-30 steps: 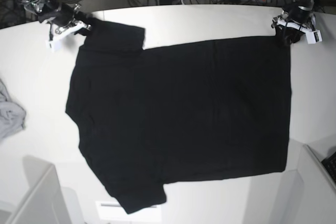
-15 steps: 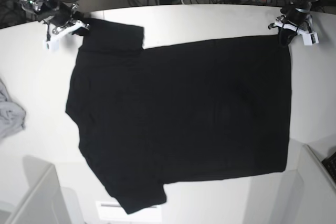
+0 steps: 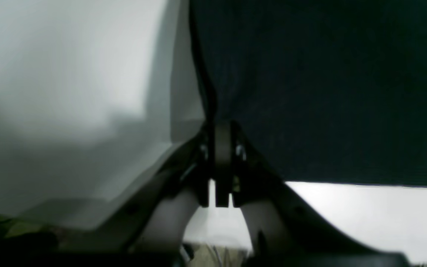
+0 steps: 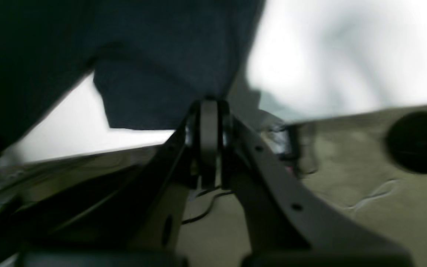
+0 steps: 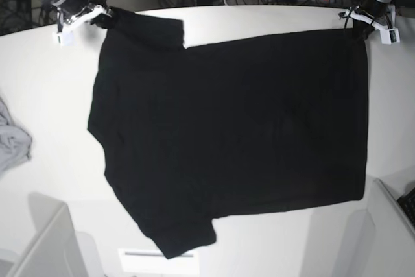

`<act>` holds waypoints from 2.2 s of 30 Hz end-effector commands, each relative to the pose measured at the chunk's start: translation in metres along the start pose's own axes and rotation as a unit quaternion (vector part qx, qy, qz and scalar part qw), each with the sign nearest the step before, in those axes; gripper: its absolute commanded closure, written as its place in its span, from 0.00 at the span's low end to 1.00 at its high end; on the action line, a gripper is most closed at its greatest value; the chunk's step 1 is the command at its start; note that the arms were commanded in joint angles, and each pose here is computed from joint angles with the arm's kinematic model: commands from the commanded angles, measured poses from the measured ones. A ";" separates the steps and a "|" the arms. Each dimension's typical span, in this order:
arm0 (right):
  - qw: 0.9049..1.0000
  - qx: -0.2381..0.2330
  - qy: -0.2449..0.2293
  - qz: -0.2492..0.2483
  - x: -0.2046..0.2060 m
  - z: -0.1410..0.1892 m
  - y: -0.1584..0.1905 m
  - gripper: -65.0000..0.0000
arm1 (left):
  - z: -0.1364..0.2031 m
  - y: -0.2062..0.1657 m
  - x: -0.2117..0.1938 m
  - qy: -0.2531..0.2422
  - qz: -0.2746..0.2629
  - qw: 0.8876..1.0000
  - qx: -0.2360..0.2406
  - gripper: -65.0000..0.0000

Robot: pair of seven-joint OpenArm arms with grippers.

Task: Fold the T-shirt properly
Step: 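Lift both shoulder corners and drag the shirt toward the robot, then lower the right gripper onto the sleeve and pinch the shirt side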

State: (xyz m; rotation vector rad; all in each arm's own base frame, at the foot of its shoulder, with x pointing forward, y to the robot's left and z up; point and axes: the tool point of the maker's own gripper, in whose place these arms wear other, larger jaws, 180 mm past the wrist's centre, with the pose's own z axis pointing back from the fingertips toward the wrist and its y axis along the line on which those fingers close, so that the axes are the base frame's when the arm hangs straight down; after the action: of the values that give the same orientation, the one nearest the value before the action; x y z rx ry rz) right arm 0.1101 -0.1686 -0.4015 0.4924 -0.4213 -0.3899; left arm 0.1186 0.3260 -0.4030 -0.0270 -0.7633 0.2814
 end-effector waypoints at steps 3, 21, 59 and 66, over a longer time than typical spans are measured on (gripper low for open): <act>0.999 0.026 -0.025 -0.006 0.001 0.012 0.009 1.00 | 0.017 0.003 0.010 -0.012 -0.028 1.000 0.005 1.00; 0.992 0.097 -0.042 0.073 0.076 -0.004 0.069 1.00 | 0.029 -0.020 0.029 -0.020 -0.020 0.999 -0.023 1.00; 0.973 0.185 -0.045 0.128 0.193 -0.059 0.156 1.00 | 0.014 0.005 0.111 -0.126 0.183 0.973 0.060 1.00; 0.968 0.191 -0.050 0.154 0.210 -0.072 0.182 1.00 | 0.003 -0.010 0.106 -0.106 0.193 0.974 0.047 1.00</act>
State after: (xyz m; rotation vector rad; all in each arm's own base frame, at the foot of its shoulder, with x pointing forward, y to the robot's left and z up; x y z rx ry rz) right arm 0.3584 -0.0876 -0.3182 0.7592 -0.6152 -0.0379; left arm 0.1867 0.3396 -0.3406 -0.0660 -0.9106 0.7202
